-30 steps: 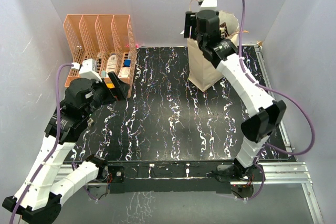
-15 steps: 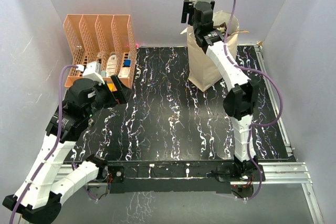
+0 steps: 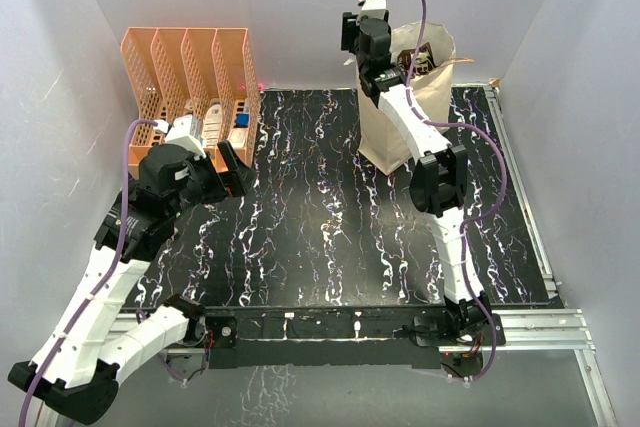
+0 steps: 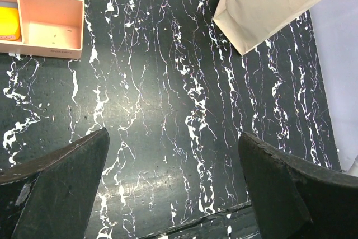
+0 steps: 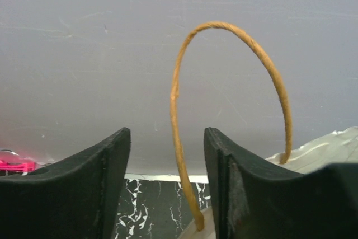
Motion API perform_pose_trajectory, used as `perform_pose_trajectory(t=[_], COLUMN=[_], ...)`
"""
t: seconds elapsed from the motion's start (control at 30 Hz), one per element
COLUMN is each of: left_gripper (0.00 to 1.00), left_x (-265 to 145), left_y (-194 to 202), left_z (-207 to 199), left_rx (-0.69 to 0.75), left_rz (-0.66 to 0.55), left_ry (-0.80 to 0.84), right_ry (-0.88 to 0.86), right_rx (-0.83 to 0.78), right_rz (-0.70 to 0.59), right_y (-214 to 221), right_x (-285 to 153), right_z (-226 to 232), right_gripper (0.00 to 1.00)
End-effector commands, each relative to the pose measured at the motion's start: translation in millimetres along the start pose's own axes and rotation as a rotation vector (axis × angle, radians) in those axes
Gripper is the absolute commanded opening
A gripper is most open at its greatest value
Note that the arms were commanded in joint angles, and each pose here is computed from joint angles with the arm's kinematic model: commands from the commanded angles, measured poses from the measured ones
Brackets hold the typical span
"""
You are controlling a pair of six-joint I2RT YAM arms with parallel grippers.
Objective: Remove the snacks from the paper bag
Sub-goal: Move the paper bag to the center of the board.
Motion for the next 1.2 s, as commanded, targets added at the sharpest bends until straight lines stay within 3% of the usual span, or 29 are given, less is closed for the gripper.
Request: perform_pose_trajectory(t=[0.0, 0.2, 0.23, 0.53, 0.83, 1.17], left_gripper=[0.98, 0.98, 0.98, 0.98, 0.98, 0.98], left_x=[-5.4, -9.2, -10.2, -21.5, -42.4, -46.2], left_y=[-8.6, -7.9, -8.0, -12.9, -12.3, -12.3], left_z=[-2.5, -7.0, -6.4, -14.8, -17.8, -24.6], left_rx=[0.022, 0.022, 0.02, -0.026, -0.078, -0.128], left_rz=[-0.029, -0.021, -0.025, -0.048, -0.073, -0.068], left_ry=[0.005, 0.031, 0.029, 0.071, 0.103, 0.134], right_ry=[-0.003, -0.061, -0.074, -0.276, -0.377, -0.576], right_rx=[0.027, 0.035, 0.04, 0.087, 0.104, 0.142], right_rz=[-0.151, -0.159, -0.158, -0.118, -0.017, 0.098], right_y=[-48.0, -60.9, -64.9, -96.9, -92.0, -85.3], right_x=[2.3, -5.6, -9.3, -65.5, -122.8, -224.1], right_z=[-0.1, 12.3, 15.2, 61.4, 93.7, 115.6], right_gripper=[0.52, 0.09, 0.08, 0.07, 0.07, 0.07])
Point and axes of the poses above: each gripper's point midway between its finger pads, its own x axis out along the fingers, its own z axis along the line the jaws close on, y = z × x, the point moved 1 cm from there along -x, back along the fingers, and after that the axes turned 3 degrees about x, right-handed, at the moved point
